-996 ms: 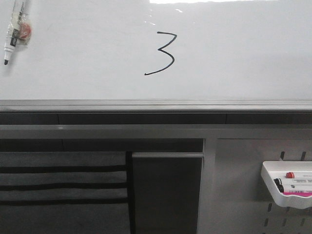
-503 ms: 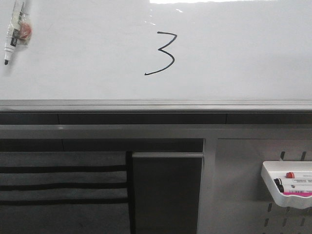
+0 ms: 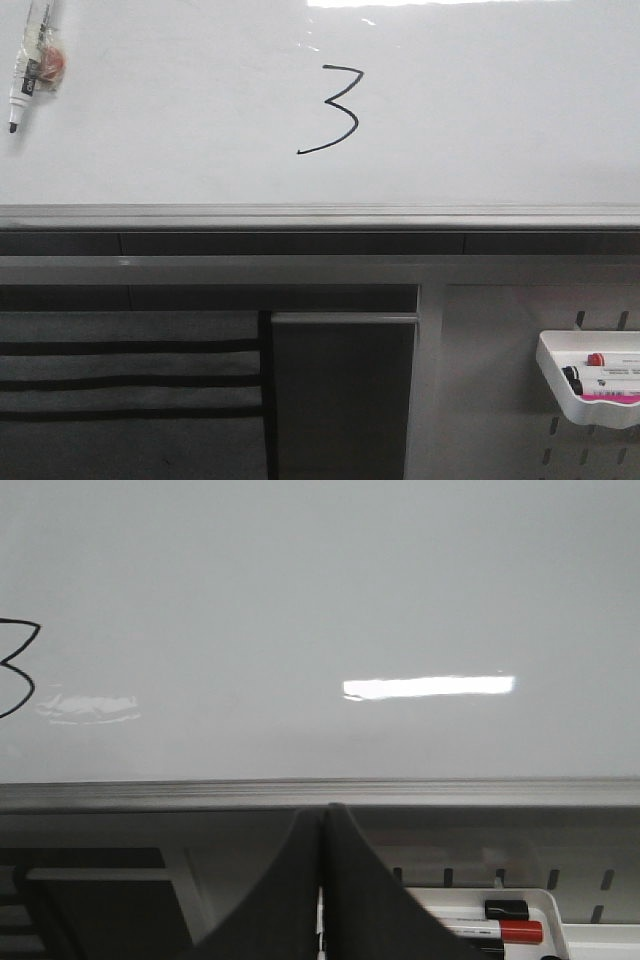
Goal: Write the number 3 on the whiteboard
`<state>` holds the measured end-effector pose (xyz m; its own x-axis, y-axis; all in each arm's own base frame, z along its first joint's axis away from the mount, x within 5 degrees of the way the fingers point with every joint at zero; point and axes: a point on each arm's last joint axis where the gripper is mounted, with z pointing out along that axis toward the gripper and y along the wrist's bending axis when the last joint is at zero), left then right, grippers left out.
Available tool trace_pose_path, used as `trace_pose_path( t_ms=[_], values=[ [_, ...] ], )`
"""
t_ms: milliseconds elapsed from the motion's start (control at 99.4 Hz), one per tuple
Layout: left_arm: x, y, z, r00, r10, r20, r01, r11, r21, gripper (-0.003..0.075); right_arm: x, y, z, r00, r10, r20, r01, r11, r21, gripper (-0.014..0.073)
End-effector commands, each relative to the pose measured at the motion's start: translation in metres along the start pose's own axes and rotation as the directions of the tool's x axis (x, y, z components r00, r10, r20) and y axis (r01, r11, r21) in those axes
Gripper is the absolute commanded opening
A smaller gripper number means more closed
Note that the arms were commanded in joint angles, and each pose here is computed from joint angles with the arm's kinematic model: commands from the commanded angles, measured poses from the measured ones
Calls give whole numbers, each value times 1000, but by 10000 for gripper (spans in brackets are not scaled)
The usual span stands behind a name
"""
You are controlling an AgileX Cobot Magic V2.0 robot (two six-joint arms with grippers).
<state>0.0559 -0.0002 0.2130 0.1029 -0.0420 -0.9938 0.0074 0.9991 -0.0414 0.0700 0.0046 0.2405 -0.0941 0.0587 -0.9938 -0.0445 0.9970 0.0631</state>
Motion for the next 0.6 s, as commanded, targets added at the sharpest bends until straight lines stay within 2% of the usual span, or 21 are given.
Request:
trace_pose_path(
  t_ms=[0,191,594],
  values=[
    [-6,-1,-3,995,-2,97,1,1000,11,-20,4,-4,-7,990,6,141,-12,999,44,-68],
    [-6,-1,-3,995,-2,97,1,1000,11,-20,38,-7,-11,983,13,183,-22,999,45,-68],
    [-6,-1,-3,995,-2,97,1,1000,11,-20,38,-6,-11,984,-10,180,5,1000,28,-68]
  ],
)
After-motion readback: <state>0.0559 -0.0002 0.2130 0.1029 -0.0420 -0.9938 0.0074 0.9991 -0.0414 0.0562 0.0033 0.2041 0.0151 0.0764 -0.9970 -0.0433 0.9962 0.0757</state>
